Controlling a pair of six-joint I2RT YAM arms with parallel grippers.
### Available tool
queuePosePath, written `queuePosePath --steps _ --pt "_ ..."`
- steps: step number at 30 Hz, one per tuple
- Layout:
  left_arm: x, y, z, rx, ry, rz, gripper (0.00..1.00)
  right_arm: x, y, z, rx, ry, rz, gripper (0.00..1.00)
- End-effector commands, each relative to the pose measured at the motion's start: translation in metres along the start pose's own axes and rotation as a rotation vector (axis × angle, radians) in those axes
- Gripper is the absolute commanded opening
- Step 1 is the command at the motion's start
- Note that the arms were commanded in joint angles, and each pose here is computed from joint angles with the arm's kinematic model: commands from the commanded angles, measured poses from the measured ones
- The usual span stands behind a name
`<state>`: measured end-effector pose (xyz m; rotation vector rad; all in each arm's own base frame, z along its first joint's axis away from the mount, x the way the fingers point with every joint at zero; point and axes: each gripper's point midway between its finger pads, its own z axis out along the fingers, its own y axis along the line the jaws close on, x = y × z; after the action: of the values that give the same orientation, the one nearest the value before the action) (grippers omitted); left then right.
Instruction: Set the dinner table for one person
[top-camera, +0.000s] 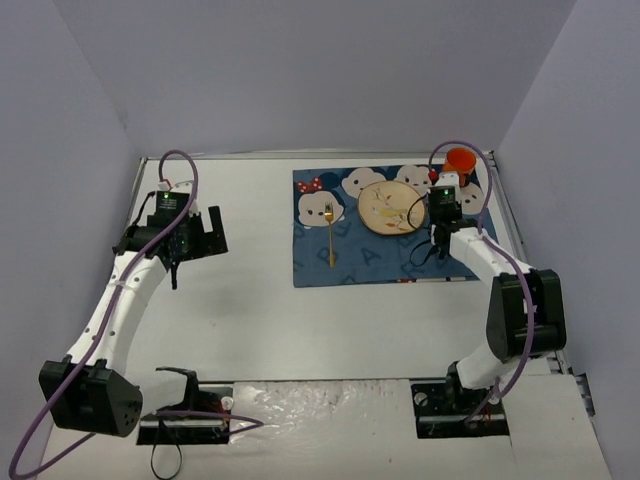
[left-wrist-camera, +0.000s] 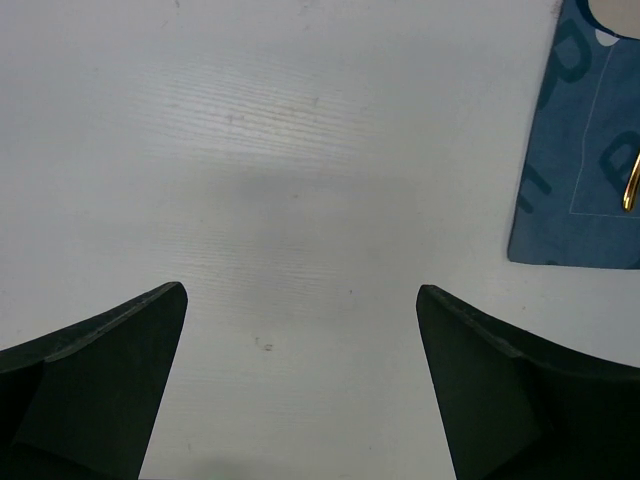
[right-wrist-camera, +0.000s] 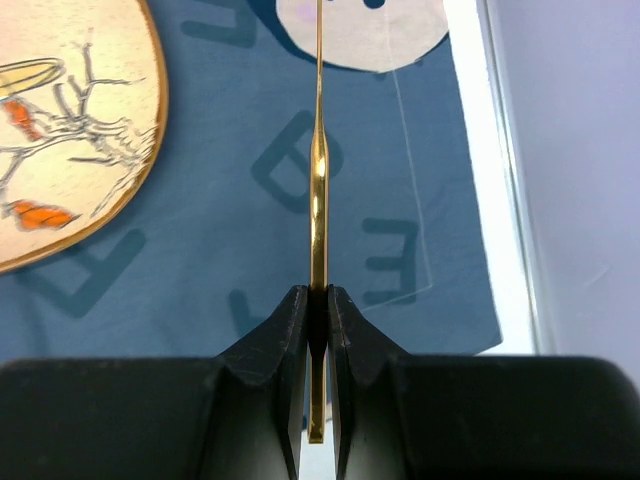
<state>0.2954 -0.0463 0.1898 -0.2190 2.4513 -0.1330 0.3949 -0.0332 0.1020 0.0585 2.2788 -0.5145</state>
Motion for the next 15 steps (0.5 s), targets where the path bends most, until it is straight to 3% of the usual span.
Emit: queuePosePath --steps 1,5,15 --pt "-0.011 0.010 -0.015 -0.013 -0.082 0.014 0.97 -0.040 -0.023 0.011 0.100 -0.087 -0.099 0.00" --pt "-0.006 0.013 -0.014 -0.020 -0.083 0.014 0.97 -0.034 -0.014 0.025 0.034 -0.078 -0.134 0.00" --pt "-0.007 0.024 -0.014 -0.077 -0.089 0.009 0.97 0.006 -0.037 0.060 0.113 0.022 -0.175 0.00"
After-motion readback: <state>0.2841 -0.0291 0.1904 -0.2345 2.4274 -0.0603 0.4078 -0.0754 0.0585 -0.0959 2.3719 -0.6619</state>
